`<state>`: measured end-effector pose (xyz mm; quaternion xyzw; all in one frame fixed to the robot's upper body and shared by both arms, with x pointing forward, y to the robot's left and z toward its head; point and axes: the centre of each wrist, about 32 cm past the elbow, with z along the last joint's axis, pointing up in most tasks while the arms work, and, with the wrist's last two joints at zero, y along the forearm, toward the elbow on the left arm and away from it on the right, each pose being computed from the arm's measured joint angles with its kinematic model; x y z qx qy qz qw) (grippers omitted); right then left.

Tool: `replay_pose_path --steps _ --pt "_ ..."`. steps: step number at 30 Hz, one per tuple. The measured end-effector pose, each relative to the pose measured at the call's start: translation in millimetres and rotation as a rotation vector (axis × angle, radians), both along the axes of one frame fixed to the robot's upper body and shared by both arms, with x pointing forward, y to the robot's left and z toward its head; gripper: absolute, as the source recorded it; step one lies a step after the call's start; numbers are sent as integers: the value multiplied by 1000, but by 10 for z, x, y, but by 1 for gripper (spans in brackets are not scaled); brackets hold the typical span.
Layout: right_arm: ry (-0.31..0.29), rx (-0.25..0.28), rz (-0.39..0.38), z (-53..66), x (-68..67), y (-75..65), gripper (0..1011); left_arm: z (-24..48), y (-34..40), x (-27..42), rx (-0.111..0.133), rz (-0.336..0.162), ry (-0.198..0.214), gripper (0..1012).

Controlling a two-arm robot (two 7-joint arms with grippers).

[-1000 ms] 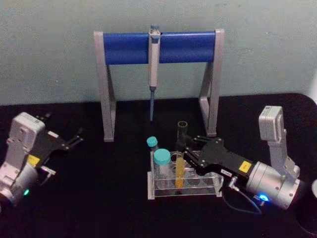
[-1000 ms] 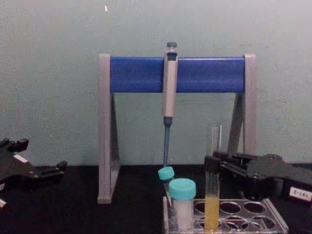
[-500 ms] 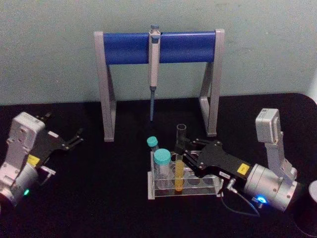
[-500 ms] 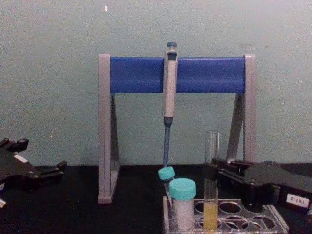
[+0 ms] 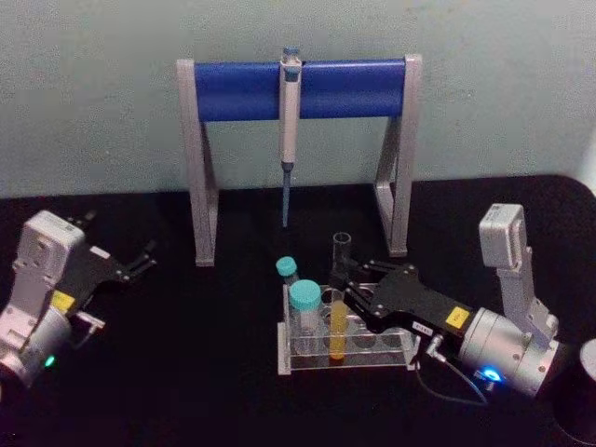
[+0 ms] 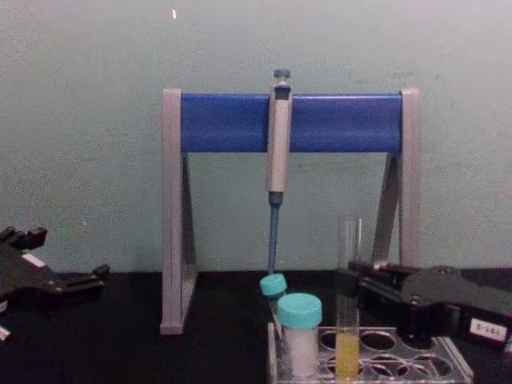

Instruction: Pick up the test tube from the test tube rack, shake it, then place it back into the test tube rack.

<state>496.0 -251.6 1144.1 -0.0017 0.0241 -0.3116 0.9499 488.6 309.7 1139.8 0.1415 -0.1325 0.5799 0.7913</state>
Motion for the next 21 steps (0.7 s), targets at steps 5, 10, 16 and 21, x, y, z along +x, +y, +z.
replay_pose_path --steps 5,10,16,21 --pt "0 0 0 1 0 -1 228 0 0 0 0 0 0 1001" --pt "0 0 0 0 -1 -2 228 0 0 0 0 0 0 1001" --pt "1 -2 0 -1 -2 -3 338 0 0 0 0 0 0 1002" --pt "1 -2 0 -1 -2 -2 485 0 0 0 0 0 0 1001"
